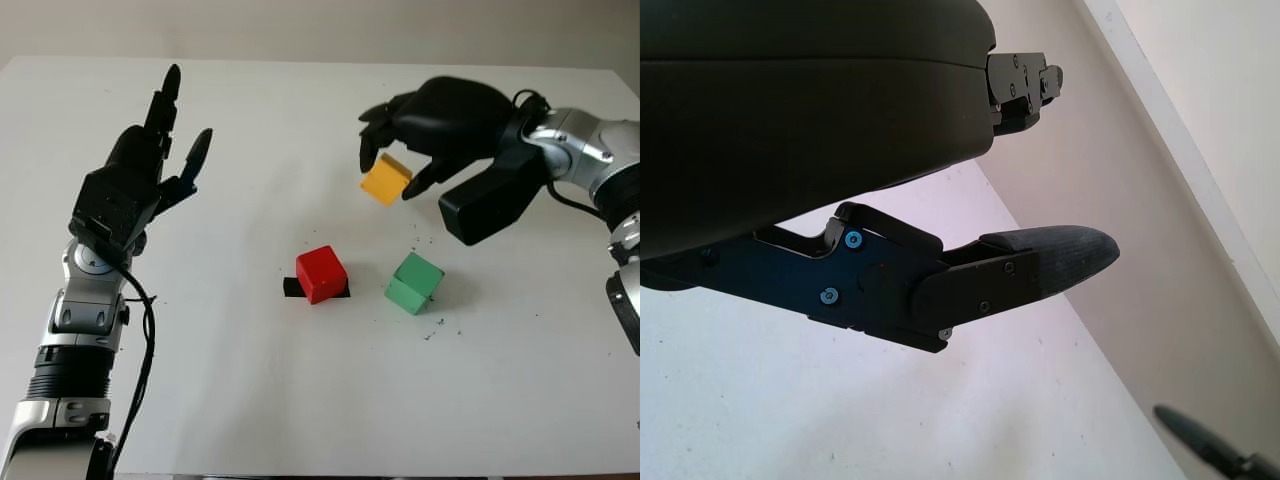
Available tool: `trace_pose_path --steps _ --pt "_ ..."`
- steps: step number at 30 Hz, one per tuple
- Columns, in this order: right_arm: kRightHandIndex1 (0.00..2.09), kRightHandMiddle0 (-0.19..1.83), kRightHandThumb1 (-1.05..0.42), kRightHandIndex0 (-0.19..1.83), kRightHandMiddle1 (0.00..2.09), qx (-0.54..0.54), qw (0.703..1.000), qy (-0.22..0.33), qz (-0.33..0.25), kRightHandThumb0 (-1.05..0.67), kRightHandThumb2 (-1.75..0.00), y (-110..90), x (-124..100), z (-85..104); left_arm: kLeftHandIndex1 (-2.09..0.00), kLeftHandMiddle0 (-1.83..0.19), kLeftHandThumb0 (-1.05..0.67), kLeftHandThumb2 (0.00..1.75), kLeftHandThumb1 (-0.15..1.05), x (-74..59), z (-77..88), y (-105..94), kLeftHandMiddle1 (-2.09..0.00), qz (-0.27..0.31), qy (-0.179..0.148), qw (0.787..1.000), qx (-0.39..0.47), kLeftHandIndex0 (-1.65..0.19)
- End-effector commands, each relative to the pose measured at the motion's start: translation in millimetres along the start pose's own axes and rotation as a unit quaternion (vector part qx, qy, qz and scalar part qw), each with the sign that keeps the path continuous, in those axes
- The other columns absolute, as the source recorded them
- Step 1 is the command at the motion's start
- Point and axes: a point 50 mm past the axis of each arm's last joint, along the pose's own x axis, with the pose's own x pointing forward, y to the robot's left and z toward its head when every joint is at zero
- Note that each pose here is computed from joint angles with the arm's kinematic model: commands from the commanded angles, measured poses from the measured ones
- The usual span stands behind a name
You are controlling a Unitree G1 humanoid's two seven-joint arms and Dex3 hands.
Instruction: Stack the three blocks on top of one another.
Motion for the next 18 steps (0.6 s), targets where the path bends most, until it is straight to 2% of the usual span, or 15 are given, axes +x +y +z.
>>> trace_pose_path --steps 1,7,11,18 --pt "0.04 0.50 -0.90 0.36 1.12 0.010 0.999 -0.001 -0.036 -0.34 -0.06 -26.0 1.2 0.1 -0.05 0.13 -0.66 0.64 1.05 -1.1 1.5 -0.5 -0.06 -0.002 -0.006 1.000 0.005 0.14" --pt "0.05 0.46 -0.91 0.35 1.22 0.186 0.981 -0.003 -0.059 -0.33 -0.06 -31.6 2.3 0.0 -0.05 0.13 -0.65 0.64 1.05 -1.9 1.5 -1.6 -0.06 -0.001 -0.006 1.000 0.006 0.14" --pt "0.04 0.40 -0.93 0.32 1.31 0.312 0.950 -0.007 -0.028 -0.35 -0.06 -26.0 3.2 1.4 -0.05 0.13 -0.64 0.64 1.05 -2.4 0.9 -1.9 -0.05 -0.001 -0.004 1.000 0.002 0.14" --pt "0.03 0.40 -0.91 0.29 1.38 0.429 0.903 0.000 0.011 -0.42 -0.05 -4.5 1.8 9.4 -0.05 0.14 -0.66 0.64 1.05 -2.5 -0.1 -3.4 -0.05 -0.002 -0.001 1.000 0.001 0.14"
